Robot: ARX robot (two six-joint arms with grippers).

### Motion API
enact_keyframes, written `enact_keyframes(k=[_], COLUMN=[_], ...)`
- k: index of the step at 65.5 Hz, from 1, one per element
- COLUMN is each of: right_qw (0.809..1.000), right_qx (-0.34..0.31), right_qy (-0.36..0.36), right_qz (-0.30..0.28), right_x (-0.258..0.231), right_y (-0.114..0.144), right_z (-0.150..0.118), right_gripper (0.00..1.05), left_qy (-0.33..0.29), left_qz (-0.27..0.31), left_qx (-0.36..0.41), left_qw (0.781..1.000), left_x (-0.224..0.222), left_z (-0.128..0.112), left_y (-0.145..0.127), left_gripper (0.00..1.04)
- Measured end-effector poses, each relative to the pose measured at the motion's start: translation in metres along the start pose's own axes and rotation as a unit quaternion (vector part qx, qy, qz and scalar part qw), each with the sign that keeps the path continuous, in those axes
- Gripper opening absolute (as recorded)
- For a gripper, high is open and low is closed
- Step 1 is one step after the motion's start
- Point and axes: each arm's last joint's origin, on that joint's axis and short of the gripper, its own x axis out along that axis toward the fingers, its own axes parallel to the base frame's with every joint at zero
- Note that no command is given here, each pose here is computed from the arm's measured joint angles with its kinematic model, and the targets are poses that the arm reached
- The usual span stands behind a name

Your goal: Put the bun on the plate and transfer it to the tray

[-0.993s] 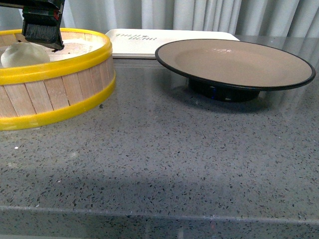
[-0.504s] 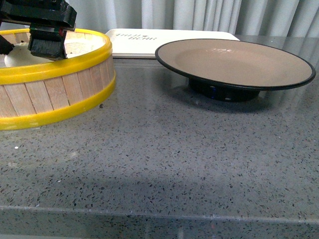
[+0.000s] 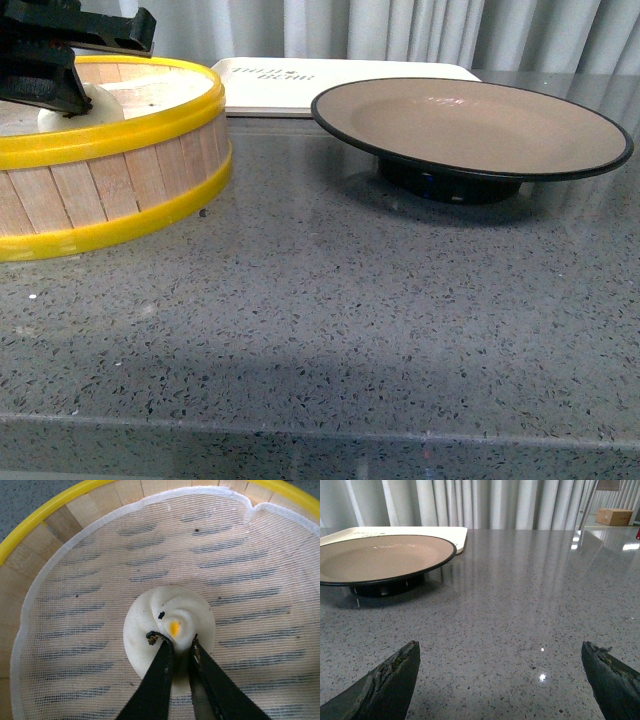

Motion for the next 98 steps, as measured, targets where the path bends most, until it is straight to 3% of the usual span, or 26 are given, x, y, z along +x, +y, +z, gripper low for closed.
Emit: enact_keyframes(k=[18,30,43,55,63,70,81,98], right_qw=[1.0,1.0,1.0,1.0,1.0,1.0,1.0,1.0], right_qx=[0.0,0.0,0.0,0.0,0.0,0.0,0.0,0.0], right_qy=[0.0,0.0,0.0,0.0,0.0,0.0,0.0,0.0], right_qz=[0.0,0.0,0.0,0.0,0.0,0.0,0.0,0.0], right_x=[0.0,0.0,0.0,0.0,0.0,0.0,0.0,0.0], right_y=[0.0,0.0,0.0,0.0,0.0,0.0,0.0,0.0], right_z=[0.0,0.0,0.0,0.0,0.0,0.0,0.0,0.0], right_gripper=[0.96,0.96,0.96,0.96,0.96,0.96,0.96,0.96], left_qy=[-0.026,-0.064,-0.109,-0.115,-0.107,-0.104,-0.1,-0.058], left_qz=[-0.004,-0.018,-0.054,-0.097,-0.132,-0.152,-0.168,-0.14], left_qx=[0.02,0.036,0.065,0.112,0.149,0.172,0.195,0.219], left_qw=[0.999,0.997,0.99,0.982,0.974,0.968,0.961,0.964], left_x=[-0.014,-0.035,-0.057,-0.053,-0.046,-0.048,-0.051,-0.012], left_z=[0.019,0.045,0.08,0.097,0.094,0.086,0.072,0.049], left_y=[-0.003,-0.016,-0.054,-0.112,-0.159,-0.183,-0.205,-0.224], left_gripper=[0.04,0.04,0.04,0.04,0.04,0.04,0.04,0.04])
